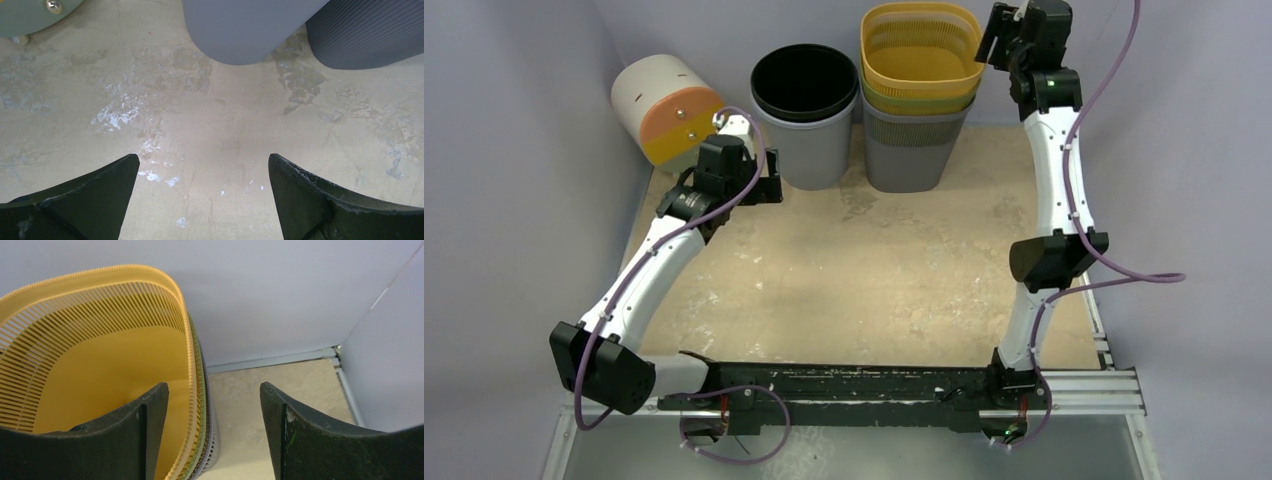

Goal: Turn the large container upside down

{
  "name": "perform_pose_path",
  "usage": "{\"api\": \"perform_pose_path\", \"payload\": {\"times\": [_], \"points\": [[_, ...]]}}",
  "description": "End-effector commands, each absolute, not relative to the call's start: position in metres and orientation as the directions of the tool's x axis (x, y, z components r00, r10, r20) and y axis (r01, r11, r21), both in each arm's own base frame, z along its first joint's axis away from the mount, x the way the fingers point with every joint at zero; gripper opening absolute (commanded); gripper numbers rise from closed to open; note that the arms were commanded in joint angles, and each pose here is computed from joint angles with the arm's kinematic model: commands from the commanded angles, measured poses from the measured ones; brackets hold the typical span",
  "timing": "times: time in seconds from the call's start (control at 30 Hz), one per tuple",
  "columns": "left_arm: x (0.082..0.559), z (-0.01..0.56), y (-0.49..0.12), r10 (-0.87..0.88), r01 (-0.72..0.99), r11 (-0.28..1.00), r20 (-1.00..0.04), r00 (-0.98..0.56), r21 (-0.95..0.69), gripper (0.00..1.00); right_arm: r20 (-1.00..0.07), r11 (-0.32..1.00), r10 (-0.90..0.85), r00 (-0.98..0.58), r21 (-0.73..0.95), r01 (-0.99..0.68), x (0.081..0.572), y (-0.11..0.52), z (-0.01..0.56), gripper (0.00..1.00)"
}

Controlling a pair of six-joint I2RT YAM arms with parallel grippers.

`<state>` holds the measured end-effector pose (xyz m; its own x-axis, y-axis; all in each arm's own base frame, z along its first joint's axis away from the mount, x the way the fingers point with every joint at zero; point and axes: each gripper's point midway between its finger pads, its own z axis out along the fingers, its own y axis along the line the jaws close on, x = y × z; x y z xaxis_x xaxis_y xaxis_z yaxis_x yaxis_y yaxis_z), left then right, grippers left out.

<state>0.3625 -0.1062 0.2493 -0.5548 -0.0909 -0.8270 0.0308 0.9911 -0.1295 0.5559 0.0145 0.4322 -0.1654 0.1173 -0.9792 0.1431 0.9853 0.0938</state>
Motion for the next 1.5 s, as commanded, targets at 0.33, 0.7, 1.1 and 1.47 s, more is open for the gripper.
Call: {"api": "perform_pose_path", "payload": {"times": [0.33, 0.7, 1.1, 1.47], "points": [[0.357, 0.265, -0.107, -0.081, 0.063, 0.989, -0.856, -0.511, -0.132, 0.97, -0.957, 0.981, 0.189, -0.22, 0.194, 0.002, 0.554, 0.04, 0.427, 0.65], [0.354, 0.259, -0.105, -0.071, 0.065, 0.99, -0.852, -0.519, -0.122, 0.97, -0.952, 0.979, 0.202, -0.23, 0.203, 0.019, 0.561, 0.039, 0.418, 0.54], [0.35, 0.251, -0.104, -0.071, 0.06, 0.991, -0.846, -0.528, -0.121, 0.97, -0.938, 0.977, 0.204, -0.281, 0.212, 0.004, 0.565, 0.048, 0.396, 0.45], [0.347, 0.251, -0.103, -0.072, 0.058, 0.991, -0.845, -0.53, -0.121, 0.97, -0.946, 0.982, 0.184, -0.267, 0.187, 0.016, 0.557, 0.044, 0.402, 0.27]]}}
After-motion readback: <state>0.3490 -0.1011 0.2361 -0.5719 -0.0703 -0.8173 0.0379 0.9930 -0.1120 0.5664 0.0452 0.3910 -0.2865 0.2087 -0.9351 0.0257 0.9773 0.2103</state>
